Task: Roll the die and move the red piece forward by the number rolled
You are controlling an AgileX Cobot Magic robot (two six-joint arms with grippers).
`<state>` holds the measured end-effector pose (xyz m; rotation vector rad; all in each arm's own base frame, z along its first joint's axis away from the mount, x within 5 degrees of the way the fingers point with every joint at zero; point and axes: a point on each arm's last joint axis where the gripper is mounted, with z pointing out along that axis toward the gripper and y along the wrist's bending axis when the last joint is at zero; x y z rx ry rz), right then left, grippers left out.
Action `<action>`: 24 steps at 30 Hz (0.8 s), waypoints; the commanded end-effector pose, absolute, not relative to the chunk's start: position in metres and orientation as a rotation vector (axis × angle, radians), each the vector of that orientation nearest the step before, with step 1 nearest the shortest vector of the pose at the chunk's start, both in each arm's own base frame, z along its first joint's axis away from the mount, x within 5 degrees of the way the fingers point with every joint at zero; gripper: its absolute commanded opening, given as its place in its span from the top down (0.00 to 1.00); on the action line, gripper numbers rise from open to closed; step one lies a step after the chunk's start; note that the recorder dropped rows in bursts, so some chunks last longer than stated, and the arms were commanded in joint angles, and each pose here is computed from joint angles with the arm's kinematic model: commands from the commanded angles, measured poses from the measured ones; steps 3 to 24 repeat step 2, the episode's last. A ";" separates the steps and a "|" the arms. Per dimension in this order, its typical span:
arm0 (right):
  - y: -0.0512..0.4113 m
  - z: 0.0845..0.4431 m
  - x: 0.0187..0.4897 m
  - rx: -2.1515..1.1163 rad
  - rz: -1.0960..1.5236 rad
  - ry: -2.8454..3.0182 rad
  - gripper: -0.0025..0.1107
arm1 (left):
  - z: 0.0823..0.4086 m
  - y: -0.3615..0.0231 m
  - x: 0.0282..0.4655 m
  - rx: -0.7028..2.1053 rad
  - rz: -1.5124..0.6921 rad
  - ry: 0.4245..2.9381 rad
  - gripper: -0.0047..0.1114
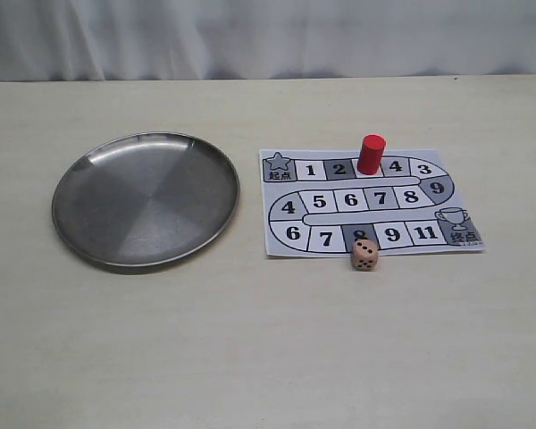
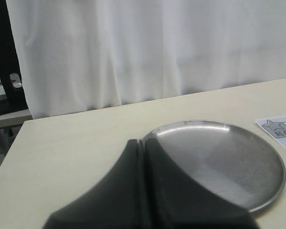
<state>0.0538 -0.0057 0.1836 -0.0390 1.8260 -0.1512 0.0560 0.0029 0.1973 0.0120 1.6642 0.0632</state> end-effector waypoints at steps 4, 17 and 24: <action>-0.006 0.182 0.054 -0.037 -0.155 1.828 0.94 | 0.198 0.002 0.056 0.018 0.053 1.655 0.96; -0.006 0.182 0.054 -0.037 -0.155 1.828 0.94 | 0.198 0.002 0.056 0.018 0.053 1.655 0.96; -0.006 0.182 0.054 -0.037 -0.155 1.828 0.94 | 0.198 0.002 0.056 0.018 0.053 1.655 0.96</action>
